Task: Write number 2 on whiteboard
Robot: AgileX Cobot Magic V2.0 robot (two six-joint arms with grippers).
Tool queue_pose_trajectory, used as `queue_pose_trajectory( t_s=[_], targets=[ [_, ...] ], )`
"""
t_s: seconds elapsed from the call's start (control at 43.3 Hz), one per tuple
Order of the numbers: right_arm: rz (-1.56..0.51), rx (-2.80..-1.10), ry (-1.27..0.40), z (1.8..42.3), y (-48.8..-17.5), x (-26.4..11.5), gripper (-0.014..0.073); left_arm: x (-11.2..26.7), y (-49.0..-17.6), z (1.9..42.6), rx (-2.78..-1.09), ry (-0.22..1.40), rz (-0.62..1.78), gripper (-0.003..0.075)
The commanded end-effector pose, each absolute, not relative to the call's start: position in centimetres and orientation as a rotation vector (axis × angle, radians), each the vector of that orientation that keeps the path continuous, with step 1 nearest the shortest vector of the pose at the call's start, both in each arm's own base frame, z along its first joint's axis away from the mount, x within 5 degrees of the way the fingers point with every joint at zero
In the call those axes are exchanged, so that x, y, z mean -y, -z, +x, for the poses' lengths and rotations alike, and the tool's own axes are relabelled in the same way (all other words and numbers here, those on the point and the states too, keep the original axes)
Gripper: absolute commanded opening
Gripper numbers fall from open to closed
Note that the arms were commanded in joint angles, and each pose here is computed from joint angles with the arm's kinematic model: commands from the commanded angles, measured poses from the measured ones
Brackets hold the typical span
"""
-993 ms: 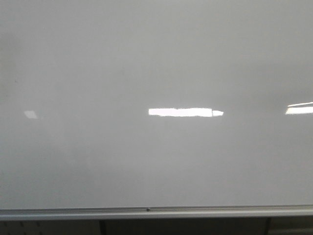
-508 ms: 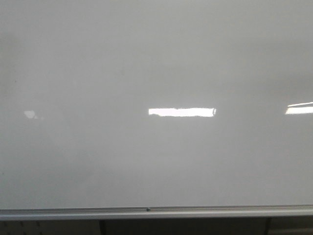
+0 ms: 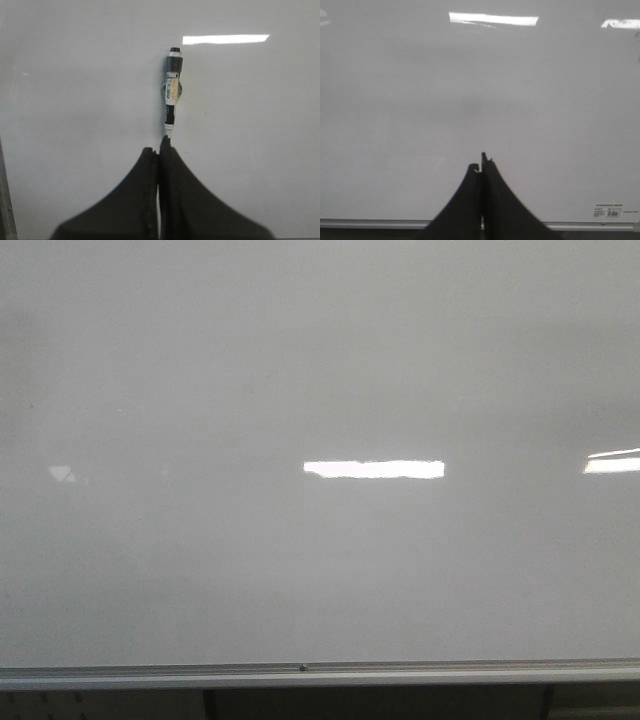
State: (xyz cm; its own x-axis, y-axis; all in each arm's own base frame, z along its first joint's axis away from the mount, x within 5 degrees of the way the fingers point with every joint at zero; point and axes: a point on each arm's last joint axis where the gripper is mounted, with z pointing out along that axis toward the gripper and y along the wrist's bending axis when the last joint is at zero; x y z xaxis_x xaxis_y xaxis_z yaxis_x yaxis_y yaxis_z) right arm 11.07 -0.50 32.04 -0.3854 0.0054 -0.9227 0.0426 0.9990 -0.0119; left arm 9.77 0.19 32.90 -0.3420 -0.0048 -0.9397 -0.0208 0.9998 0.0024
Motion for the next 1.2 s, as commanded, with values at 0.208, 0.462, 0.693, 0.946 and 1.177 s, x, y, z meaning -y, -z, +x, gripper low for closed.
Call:
queue_pose_trajectory(
  t_s=[0.208, 0.462, 0.693, 0.946, 1.177],
  targets=[
    [0.030, -2.035, 0.039, 12.2, -32.1, 0.5, 0.0095, -0.1, -33.6, 10.6, -1.883, -0.007, -0.019, 0.0038],
    [0.030, -2.067, 0.039, 12.5, -31.7, 0.5, 0.0619, -0.1, -33.3, 11.3, -1.926, -0.007, -0.014, 0.0472],
    [0.030, -2.064, 0.039, 12.5, -31.8, 0.5, 0.0623, 0.7, -33.9, 13.7, -2.062, 0.002, 0.080, 0.0495],
    [0.030, -2.064, 0.039, 12.5, -31.8, 0.5, 0.0623, 0.9, -34.1, 18.1, -2.188, -0.035, 0.104, 0.0495],
    [0.030, -2.060, 0.039, 12.5, -31.8, 0.5, 0.0623, 1.2, -33.7, 22.8, -2.227, 0.010, 0.008, 0.0495]
  ],
)
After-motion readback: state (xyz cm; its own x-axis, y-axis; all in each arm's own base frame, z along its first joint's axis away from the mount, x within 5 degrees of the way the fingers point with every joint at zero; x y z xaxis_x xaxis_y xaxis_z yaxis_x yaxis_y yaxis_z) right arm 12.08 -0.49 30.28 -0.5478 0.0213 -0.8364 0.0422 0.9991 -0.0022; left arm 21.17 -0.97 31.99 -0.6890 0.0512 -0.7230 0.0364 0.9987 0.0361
